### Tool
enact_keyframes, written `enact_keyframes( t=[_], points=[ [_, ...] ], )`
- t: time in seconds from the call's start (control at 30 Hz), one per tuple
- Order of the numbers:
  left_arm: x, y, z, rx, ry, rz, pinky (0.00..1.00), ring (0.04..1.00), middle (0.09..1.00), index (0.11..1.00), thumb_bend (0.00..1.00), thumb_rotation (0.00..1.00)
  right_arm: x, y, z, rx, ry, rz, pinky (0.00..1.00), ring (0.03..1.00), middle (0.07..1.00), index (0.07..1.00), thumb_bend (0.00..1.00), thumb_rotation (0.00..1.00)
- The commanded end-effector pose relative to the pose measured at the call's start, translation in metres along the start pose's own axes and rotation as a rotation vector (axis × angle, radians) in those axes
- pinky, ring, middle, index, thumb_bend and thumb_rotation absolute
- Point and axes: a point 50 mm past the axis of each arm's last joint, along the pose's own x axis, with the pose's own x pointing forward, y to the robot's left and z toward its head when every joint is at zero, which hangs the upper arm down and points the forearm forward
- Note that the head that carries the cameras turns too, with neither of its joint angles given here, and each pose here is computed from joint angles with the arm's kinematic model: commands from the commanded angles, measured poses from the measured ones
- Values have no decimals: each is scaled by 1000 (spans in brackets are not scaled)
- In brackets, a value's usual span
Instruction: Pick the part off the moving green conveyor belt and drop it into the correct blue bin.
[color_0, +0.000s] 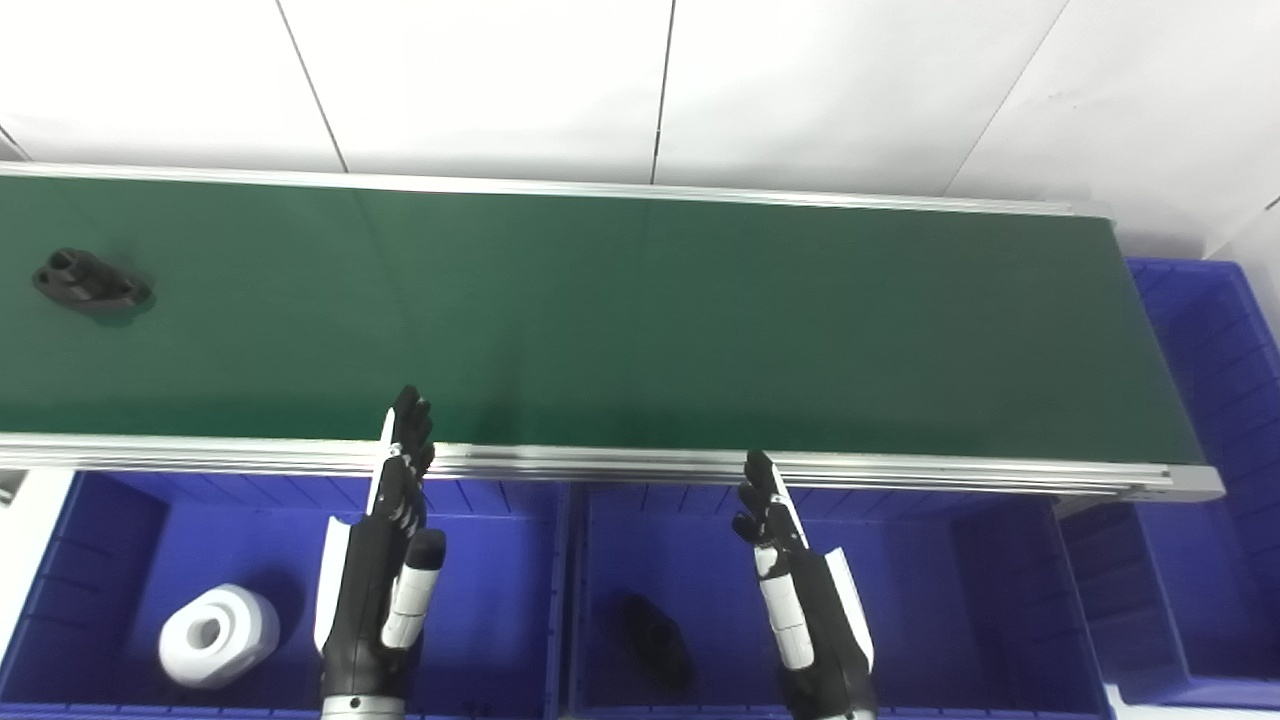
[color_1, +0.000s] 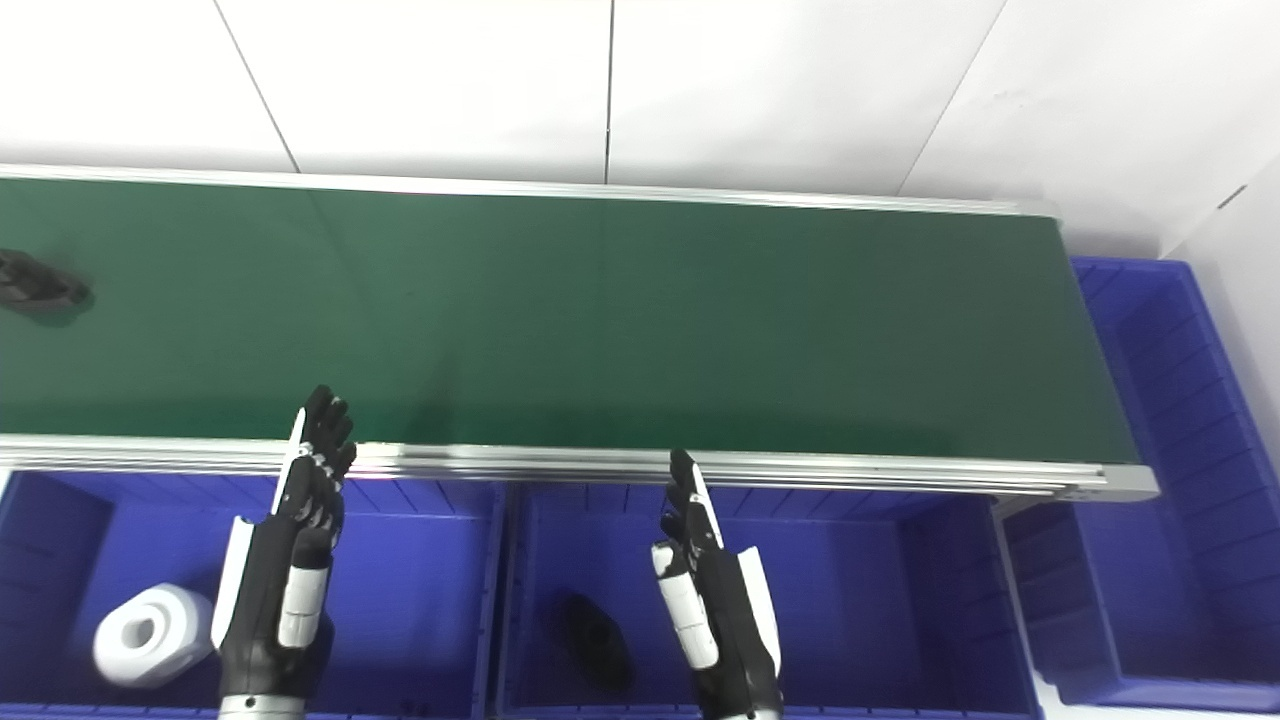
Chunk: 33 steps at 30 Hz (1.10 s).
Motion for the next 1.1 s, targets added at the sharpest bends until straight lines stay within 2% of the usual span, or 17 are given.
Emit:
enact_keyframes(
  t=[0.0,0.13,0.27,0.43,0.7,0.93,1.07],
  points=[
    [-2,0,6,-24,-13,2,1000,1000,1000,1000,738,963,1,1,11,8,-91,11,948,991,1000,1000,780,1000],
    [-4,3,6,-48,2,3,1000,1000,1000,1000,689,948,9,2,9,11,-128,21,979,998,1000,1000,785,970],
    [-5,6,5,-50,13,-1,1000,1000,1000,1000,670,955,16,5,5,-10,-178,7,965,990,1000,1000,783,953],
    [-9,10,8,-43,24,7,1000,1000,1000,1000,695,935,15,3,6,-3,-186,9,981,998,1000,1000,788,951],
    [-22,13,13,-50,33,9,1000,1000,1000,1000,661,943,14,3,6,15,-196,13,979,992,1000,1000,795,956],
    [-24,11,14,-47,47,17,1000,1000,1000,1000,560,930,15,3,5,14,-208,20,970,987,1000,1000,774,952],
    [-23,9,13,-50,64,21,1000,1000,1000,1000,535,936,14,3,5,22,-207,13,973,984,1000,1000,779,947]
  ],
)
